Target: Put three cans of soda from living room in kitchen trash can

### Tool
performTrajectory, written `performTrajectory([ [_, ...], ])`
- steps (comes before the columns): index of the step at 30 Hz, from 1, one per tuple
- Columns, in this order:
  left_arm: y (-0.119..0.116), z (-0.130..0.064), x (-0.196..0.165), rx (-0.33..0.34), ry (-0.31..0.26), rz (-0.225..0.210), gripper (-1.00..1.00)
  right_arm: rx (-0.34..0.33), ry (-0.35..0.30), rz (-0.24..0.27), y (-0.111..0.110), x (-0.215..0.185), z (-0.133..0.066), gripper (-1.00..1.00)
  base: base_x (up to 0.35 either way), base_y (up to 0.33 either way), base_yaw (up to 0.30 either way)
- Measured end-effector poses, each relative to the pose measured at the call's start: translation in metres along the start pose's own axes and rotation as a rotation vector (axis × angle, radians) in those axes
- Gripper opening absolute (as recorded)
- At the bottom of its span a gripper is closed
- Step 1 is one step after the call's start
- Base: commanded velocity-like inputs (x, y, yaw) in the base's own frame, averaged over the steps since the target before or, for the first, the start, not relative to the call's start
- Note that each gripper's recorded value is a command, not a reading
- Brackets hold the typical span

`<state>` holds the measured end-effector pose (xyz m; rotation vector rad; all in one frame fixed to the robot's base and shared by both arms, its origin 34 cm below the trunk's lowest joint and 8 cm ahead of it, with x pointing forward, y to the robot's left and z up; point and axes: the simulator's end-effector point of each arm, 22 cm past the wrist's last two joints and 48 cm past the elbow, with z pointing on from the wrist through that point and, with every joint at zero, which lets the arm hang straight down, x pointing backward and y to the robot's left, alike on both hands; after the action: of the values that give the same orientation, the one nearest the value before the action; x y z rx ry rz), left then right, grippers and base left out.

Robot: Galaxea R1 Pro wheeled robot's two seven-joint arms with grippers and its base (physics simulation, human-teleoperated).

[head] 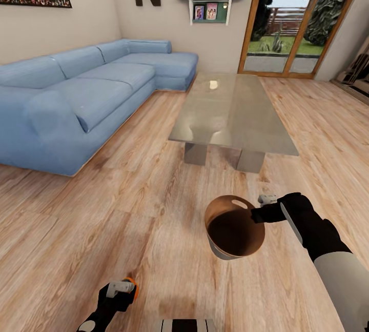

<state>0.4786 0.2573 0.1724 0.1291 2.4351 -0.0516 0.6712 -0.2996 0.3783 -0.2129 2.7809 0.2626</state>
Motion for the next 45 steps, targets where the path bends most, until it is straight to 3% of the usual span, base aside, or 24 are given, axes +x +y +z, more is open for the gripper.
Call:
performTrajectory([
  [6,0.000,0.000,0.000,-0.001,0.000,0.000,1.00,0.001,-0.008,-0.002,0.000,-0.003,-0.002,-1.00,0.000,0.000,0.000],
  [15,0.000,0.000,0.000,-0.001,0.000,0.000,1.00,0.007,-0.109,-0.021,0.002,-0.036,-0.027,-1.00,0.000,0.000,0.000],
  [25,0.000,0.000,0.000,-0.002,0.000,0.000,1.00,0.005,-0.138,-0.018,0.003,-0.044,-0.034,-1.00,0.000,0.000,0.000],
  [45,-0.002,0.005,0.028,0.003,0.054,-0.004,1.00,-0.004,-0.111,-0.018,0.002,-0.035,-0.011,-1.00,0.000,0.000,0.000],
])
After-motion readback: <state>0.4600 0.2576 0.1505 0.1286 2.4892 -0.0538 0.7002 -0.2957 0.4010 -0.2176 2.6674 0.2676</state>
